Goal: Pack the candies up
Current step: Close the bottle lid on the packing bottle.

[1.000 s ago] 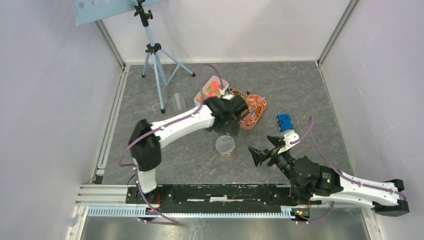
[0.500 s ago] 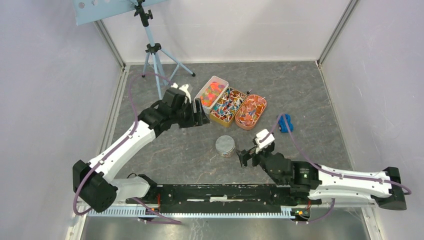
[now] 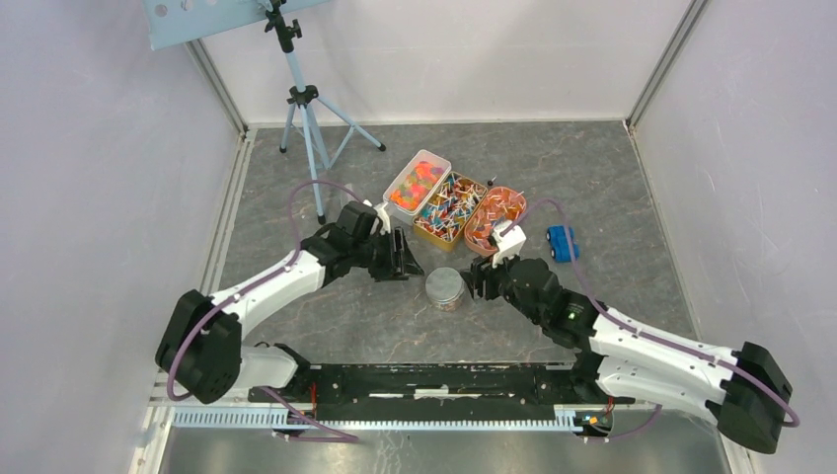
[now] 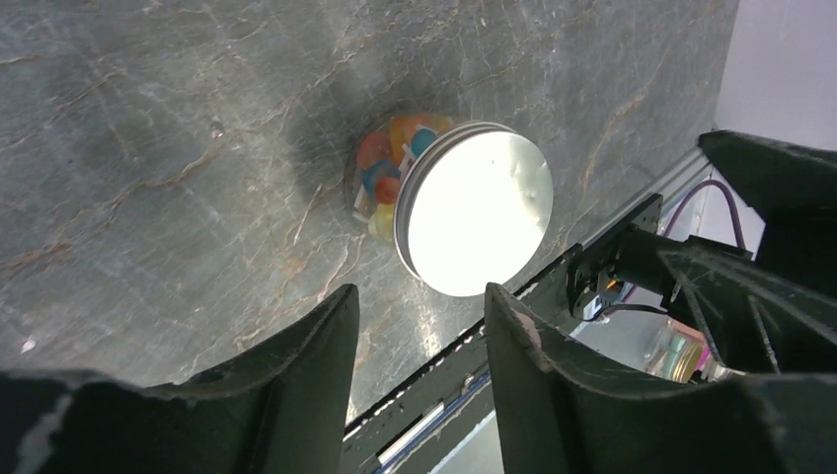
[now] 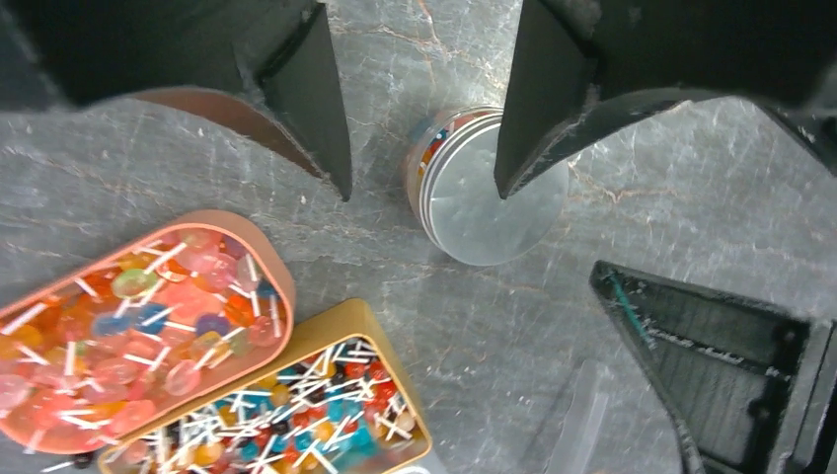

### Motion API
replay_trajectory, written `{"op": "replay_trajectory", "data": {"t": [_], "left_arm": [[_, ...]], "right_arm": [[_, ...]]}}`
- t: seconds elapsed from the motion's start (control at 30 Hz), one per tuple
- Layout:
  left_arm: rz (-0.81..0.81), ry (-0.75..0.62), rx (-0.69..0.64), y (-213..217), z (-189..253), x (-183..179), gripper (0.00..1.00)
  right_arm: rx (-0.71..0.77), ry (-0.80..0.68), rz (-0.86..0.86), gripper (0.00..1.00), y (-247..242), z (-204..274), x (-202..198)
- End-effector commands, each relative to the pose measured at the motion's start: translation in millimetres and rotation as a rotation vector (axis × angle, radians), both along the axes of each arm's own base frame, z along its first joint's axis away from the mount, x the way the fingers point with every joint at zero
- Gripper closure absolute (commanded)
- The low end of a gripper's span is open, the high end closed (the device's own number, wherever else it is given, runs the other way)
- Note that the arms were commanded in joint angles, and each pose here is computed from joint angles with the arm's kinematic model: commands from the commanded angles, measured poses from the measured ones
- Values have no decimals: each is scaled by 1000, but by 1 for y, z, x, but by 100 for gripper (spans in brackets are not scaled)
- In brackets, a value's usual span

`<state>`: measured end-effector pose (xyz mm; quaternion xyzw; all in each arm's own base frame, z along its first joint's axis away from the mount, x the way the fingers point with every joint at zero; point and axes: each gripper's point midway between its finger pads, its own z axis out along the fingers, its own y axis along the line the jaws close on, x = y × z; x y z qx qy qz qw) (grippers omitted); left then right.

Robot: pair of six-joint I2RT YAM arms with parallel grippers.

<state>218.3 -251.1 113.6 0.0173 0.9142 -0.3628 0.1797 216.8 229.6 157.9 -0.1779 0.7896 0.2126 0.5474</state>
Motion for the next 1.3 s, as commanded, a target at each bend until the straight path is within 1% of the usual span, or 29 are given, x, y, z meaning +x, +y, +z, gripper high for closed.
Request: {"op": "replay_trajectory", "data": {"t": [0.0, 0.07, 0.1, 0.23, 0.4, 0.57, 0.77, 0.87, 0.97, 1.03, 1.2, 1.23, 1.27], "left_arm": [[-15, -21, -62, -20, 1, 6, 47], [-13, -19, -59, -24, -4, 8, 52], [-13, -19, -56, -26, -5, 9, 53], [-42, -6, -23, -34, -17, 8, 55], [-73, 21, 4, -42, -31, 1, 54], [-100, 13, -11, -52, -27, 0, 53], [-113, 12, -25, -57, -24, 0, 54], [-112, 7, -20, -58, -23, 1, 59], [-118, 8, -24, -59, -21, 1, 66], [-122, 2, -30, -61, -17, 0, 68], [-116, -7, -9, -59, -17, 1, 68], [-114, -12, 2, -58, -17, 2, 67], [-111, -14, 16, -57, -18, 2, 64]], "right_arm": [[71, 42, 107, 45, 21, -6, -3], [78, 57, 102, 51, 20, -13, -1], [83, 61, 99, 52, 19, -16, 0], [94, 95, 115, 52, 17, -28, 2], [116, 125, 163, 52, 23, -38, -2], [115, 147, 159, 53, 20, -50, -4], [97, 154, 128, 55, 10, -60, -3], [90, 158, 124, 56, 7, -66, -3], [89, 163, 125, 59, 6, -69, -2], [86, 169, 125, 61, 5, -72, -2], [103, 169, 122, 63, 5, -72, -2], [109, 164, 124, 63, 6, -70, -1], [114, 156, 123, 63, 6, -67, 0]]}}
